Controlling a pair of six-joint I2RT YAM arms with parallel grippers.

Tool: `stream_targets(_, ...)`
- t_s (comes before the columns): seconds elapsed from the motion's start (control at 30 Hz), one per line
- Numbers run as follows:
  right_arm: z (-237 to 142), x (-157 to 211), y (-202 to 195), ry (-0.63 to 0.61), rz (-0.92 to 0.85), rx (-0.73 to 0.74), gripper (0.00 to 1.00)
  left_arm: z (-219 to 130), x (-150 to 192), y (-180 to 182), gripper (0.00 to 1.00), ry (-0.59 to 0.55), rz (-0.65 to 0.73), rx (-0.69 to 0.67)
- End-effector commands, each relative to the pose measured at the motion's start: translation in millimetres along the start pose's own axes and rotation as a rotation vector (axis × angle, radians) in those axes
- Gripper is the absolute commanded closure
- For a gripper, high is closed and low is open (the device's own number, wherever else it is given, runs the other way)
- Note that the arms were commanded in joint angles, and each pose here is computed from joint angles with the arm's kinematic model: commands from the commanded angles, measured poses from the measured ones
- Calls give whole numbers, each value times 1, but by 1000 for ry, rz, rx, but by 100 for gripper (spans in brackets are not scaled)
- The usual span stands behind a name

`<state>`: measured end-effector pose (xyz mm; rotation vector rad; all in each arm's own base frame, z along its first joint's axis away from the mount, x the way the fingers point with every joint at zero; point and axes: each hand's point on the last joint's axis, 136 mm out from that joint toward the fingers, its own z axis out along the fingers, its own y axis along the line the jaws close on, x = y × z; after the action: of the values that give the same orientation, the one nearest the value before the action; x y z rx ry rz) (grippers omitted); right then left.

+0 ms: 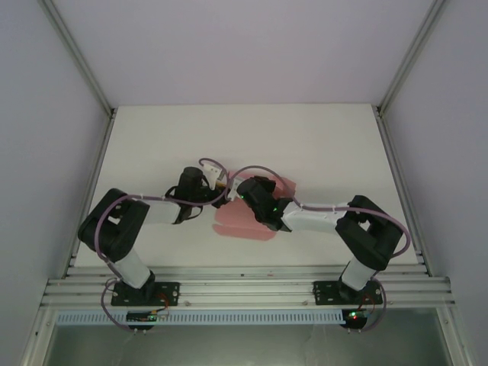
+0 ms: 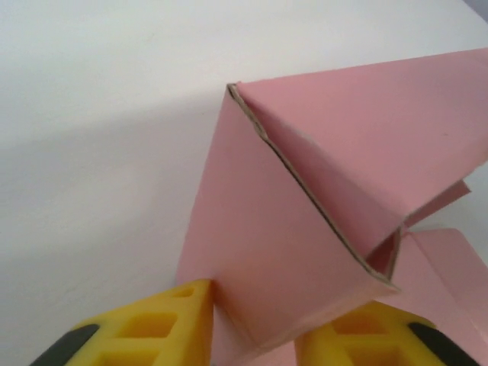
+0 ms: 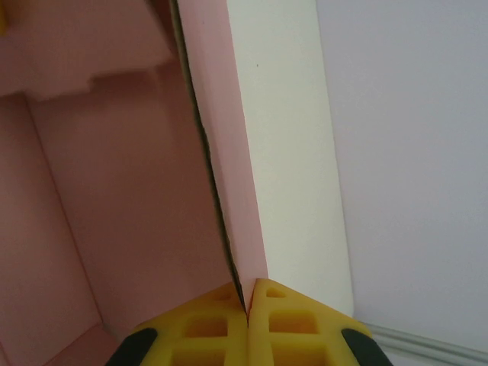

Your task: Assemble paper box

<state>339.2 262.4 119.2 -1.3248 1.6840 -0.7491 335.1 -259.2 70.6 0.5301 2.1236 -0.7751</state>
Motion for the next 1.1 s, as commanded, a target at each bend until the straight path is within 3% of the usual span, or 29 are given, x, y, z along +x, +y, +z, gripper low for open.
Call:
stream_targets(0.0, -6, 15, 43, 32, -24, -159, 97, 3, -17, 7, 78, -80, 57, -86)
stream_targets(0.13, -15, 11, 34, 12, 61, -168, 80, 1, -13, 10, 84, -72, 74, -107)
stream_targets(0.23, -26, 3, 25, -15, 157, -201, 48, 1, -11, 10, 88, -63, 95, -114)
stream_targets(0.37, -46, -16, 0, -110, 310, -235, 26, 3, -11, 12, 90, -60, 110, -129)
stream_targets(0.63, -77, -40, -82, -360, 725, -318, 10, 9, -2, 10, 89, -33, 142, -115)
stream_targets(0.83, -32, -20, -99, -244, 956, -446, 14, 12, -2, 9, 86, -29, 144, -109)
stream_targets(1.07, 7, -40, -68, -166, 946, -614, 19, 16, 4, 9, 85, -14, 132, -109)
